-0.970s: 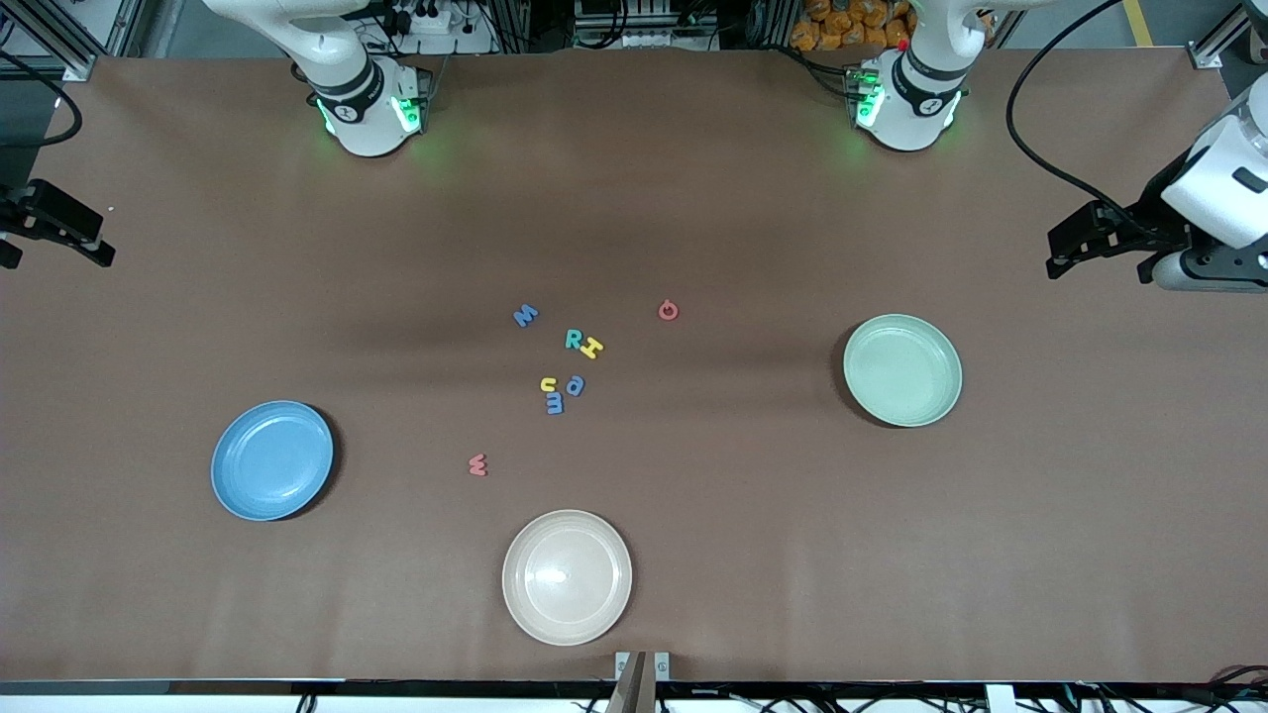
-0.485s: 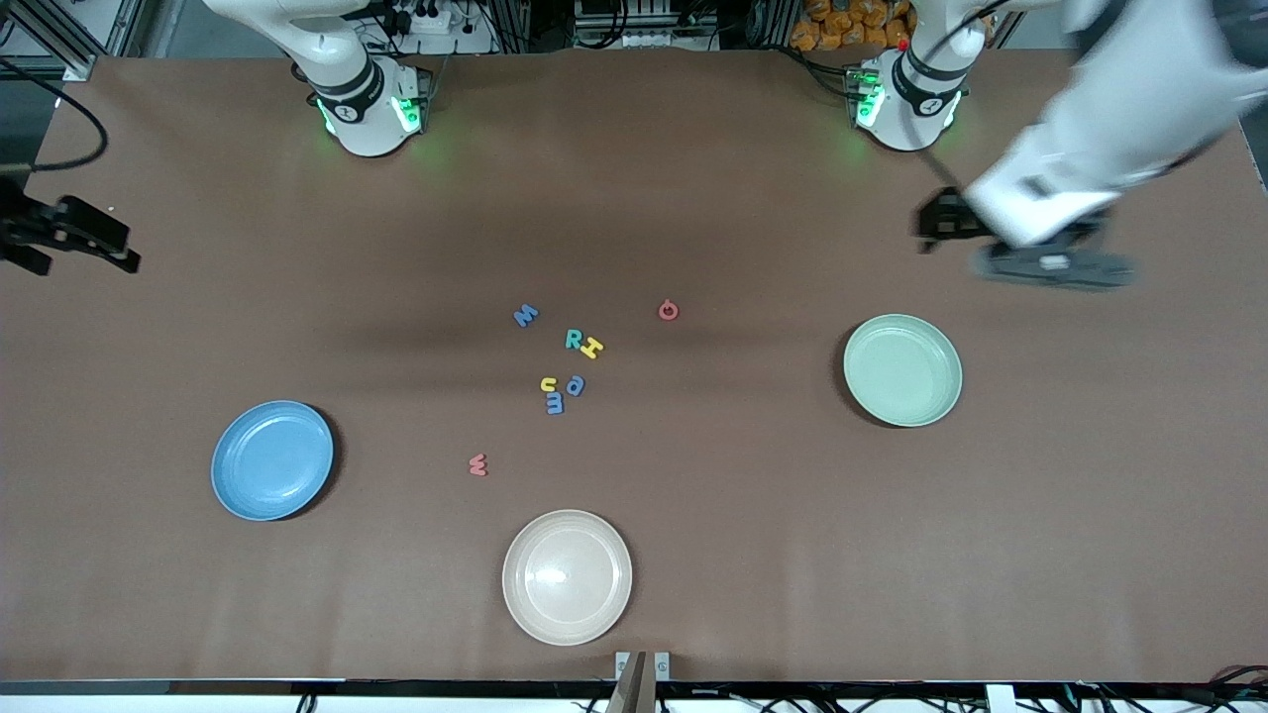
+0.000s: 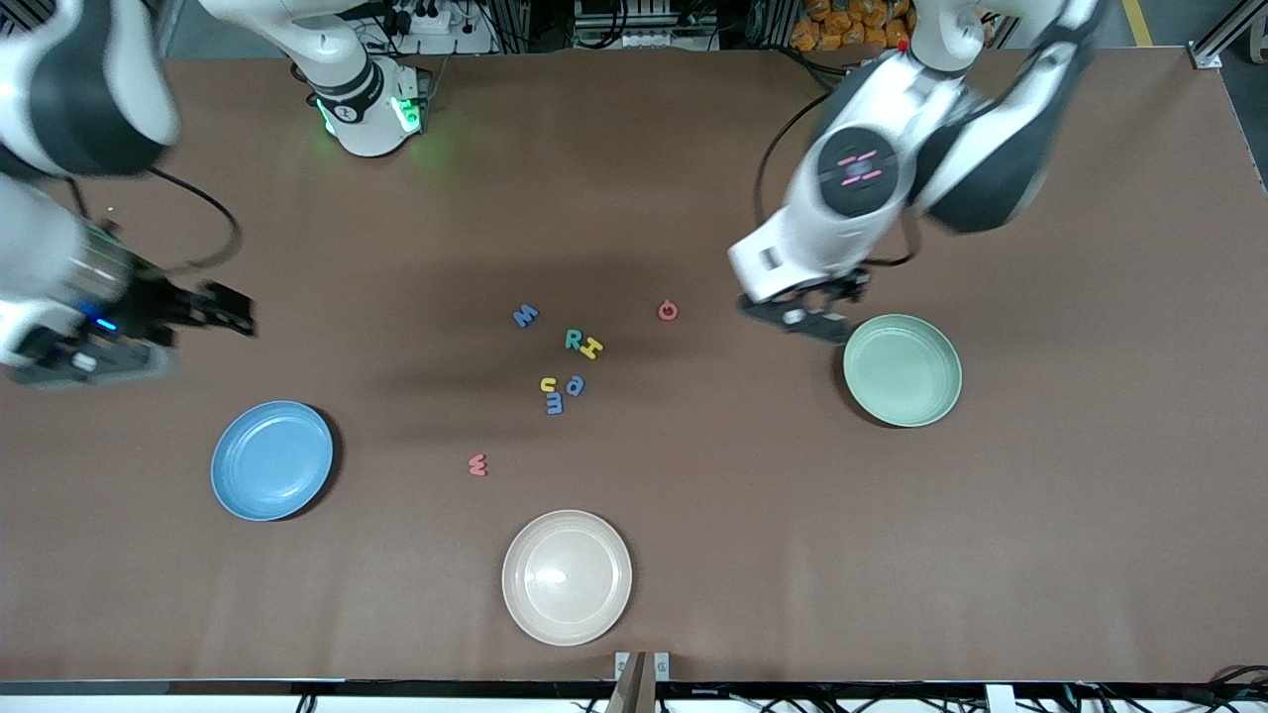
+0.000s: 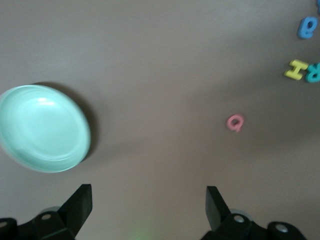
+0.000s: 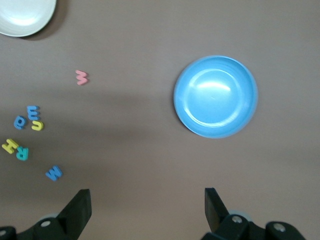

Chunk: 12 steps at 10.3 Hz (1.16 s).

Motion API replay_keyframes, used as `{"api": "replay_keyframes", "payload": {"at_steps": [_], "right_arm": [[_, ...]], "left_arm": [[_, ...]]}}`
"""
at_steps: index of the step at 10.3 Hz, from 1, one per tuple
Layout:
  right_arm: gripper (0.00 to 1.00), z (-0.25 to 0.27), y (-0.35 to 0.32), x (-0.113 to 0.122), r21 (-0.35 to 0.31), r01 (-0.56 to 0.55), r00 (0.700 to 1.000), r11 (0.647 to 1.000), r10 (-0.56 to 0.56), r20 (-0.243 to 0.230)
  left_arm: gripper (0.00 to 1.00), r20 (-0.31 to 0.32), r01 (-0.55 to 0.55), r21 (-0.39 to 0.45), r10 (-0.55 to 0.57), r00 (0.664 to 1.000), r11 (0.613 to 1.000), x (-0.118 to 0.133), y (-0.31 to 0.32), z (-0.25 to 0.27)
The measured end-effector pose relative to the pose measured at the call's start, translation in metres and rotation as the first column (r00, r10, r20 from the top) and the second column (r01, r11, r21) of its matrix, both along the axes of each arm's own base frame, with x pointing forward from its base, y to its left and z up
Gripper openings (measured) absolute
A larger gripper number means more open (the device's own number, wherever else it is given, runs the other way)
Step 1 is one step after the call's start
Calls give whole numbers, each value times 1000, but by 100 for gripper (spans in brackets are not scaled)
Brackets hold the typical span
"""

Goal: Sort upper and lower case letters into plates
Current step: 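Grasp the pink Q with the left gripper while the right gripper reaches the pink m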

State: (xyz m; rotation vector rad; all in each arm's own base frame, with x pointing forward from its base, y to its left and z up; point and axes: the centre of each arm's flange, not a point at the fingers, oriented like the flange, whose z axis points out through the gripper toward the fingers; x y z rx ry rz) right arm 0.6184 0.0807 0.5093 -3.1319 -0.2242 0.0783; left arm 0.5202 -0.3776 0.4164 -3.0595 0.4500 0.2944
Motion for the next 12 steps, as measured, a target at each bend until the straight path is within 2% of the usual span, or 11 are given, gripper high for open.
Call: {"api": "replay_keyframes", "payload": {"at_steps": [3,4,6,7,9,11,12], "right_arm": [[100,-76,98,20,-10,-20,999,1000,21,47],[100,-105,121,22,-15,-29,999,999,30,41],[100,-160,135,29,-3,-14,1000,1000,14,-15],[100,-177,131,37,8,6,1000,1000,-6,-29],[100,-196,132,45,8,13,999,1000,-13,-41],[100,-208,154,46,16,-16,1000,1000,16,-8],[100,-216,163,46,18,-26,1000,1000,26,6]], "left_arm": [[100,29,-177,-20,178,984,984,-20,-68,-57],[100,32,-211,-27,212,977,977,-25,-81,-73],[100,15,-272,-12,272,962,962,-24,-86,-108],[100,13,-317,-6,317,948,948,-25,-83,-128],[100,35,-408,-51,410,912,912,-43,-81,-175],[100,40,-498,-75,501,864,864,-67,-79,-206],[100,39,-511,-74,514,857,857,-79,-84,-213]]}}
